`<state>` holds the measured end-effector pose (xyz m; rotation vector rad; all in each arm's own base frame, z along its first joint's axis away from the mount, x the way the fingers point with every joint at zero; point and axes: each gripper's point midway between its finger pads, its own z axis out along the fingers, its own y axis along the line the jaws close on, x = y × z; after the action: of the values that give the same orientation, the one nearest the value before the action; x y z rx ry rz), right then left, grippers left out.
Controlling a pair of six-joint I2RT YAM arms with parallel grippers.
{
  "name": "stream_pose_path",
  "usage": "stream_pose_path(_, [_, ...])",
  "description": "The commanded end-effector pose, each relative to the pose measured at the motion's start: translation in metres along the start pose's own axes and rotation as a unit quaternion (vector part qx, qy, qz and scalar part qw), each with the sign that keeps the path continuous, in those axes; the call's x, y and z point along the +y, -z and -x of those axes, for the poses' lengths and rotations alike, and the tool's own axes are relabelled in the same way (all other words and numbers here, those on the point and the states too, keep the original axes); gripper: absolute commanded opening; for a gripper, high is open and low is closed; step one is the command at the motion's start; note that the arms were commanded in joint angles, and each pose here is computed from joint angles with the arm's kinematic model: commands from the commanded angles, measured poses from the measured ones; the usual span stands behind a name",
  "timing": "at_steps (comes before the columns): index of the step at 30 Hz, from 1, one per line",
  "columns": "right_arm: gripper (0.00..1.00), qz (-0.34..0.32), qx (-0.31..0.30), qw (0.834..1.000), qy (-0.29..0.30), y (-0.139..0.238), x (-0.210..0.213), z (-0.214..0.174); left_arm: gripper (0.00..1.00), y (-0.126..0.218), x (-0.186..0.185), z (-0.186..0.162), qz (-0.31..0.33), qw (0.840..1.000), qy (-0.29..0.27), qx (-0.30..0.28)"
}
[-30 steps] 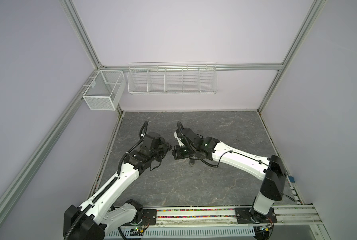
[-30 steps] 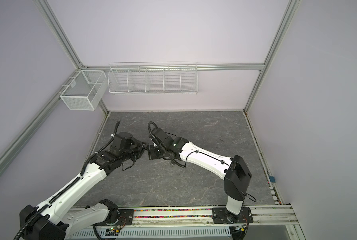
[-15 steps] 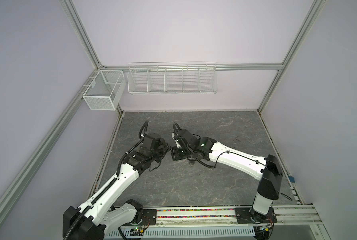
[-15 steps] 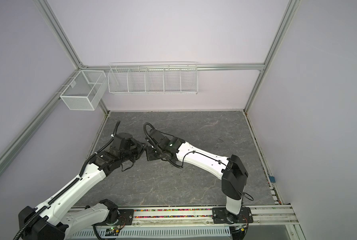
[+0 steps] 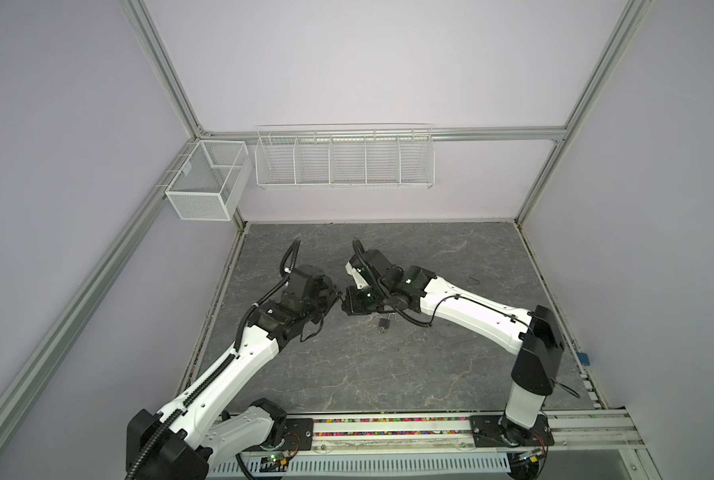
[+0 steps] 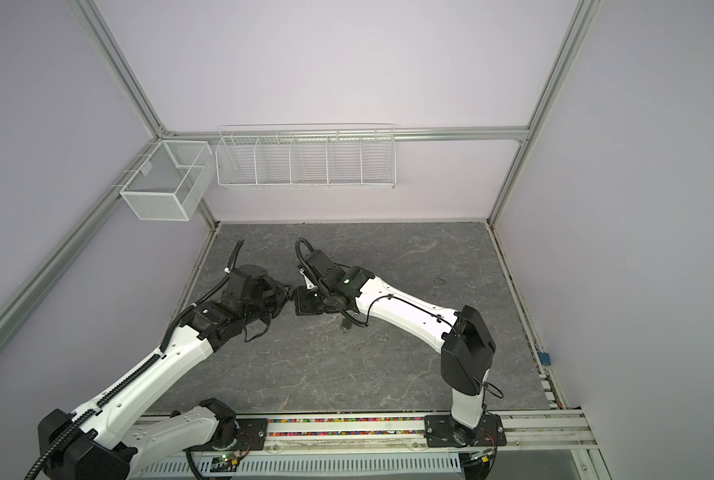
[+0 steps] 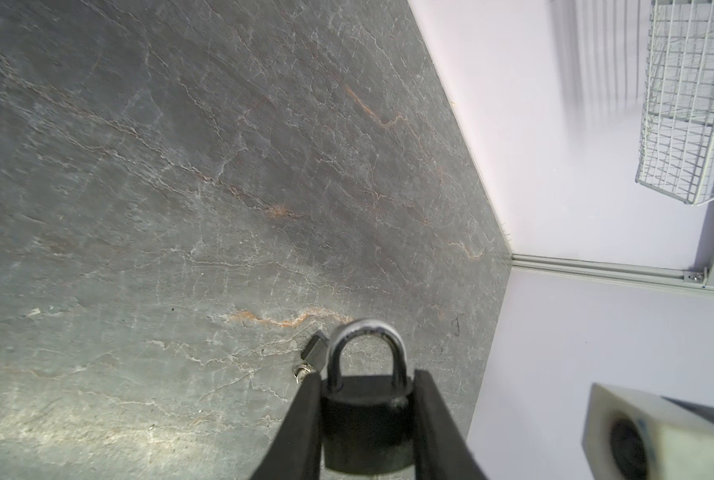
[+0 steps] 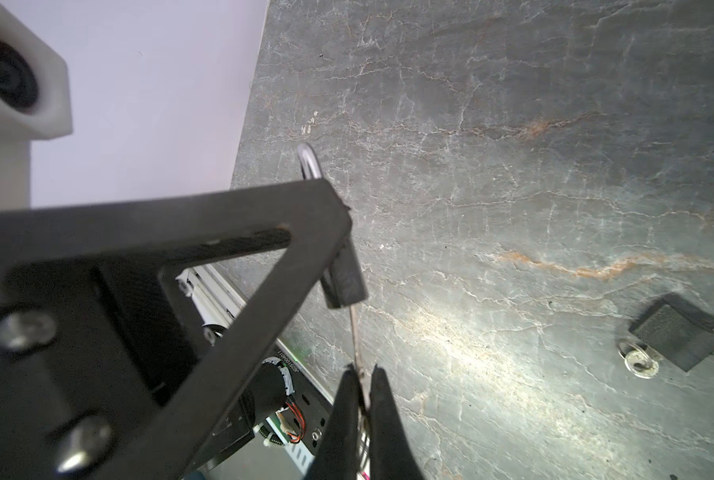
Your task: Unlock with the key
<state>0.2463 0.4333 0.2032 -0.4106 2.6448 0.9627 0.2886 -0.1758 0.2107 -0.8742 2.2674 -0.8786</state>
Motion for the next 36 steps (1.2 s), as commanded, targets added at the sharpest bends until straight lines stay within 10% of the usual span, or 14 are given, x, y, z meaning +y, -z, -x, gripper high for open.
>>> stream_pose_path(1, [0.07,0.030,-0.087,0.995,0.044,0.025,0.036,0.038,0.00,0.004,-0.007,-0.027,-0.010,0.998,-0.020,0.061])
stream_pose_path(10, [0.07,-0.122,-0.118,0.970,0.172,0.010,0.009,0.022,0.00,0.006,-0.019,-0.025,-0.054,0.995,0.051,0.065])
stream_pose_path(16, [0.07,0.105,-0.067,0.988,0.091,0.010,0.070,0.019,0.00,0.002,-0.019,-0.029,-0.049,0.995,0.044,0.076])
stream_pose_path(20, [0.07,0.145,-0.083,0.985,0.042,0.028,0.066,0.039,0.00,0.000,-0.015,-0.034,-0.041,0.995,0.023,0.086])
stream_pose_path(29, [0.07,-0.003,-0.070,0.997,0.039,0.027,0.005,0.024,0.00,0.003,0.002,-0.012,-0.013,0.999,0.021,0.041])
stream_pose_path(36, [0.07,0.003,-0.074,0.997,0.031,0.038,0.007,0.027,0.00,0.000,0.011,-0.011,0.004,0.999,0.016,0.034])
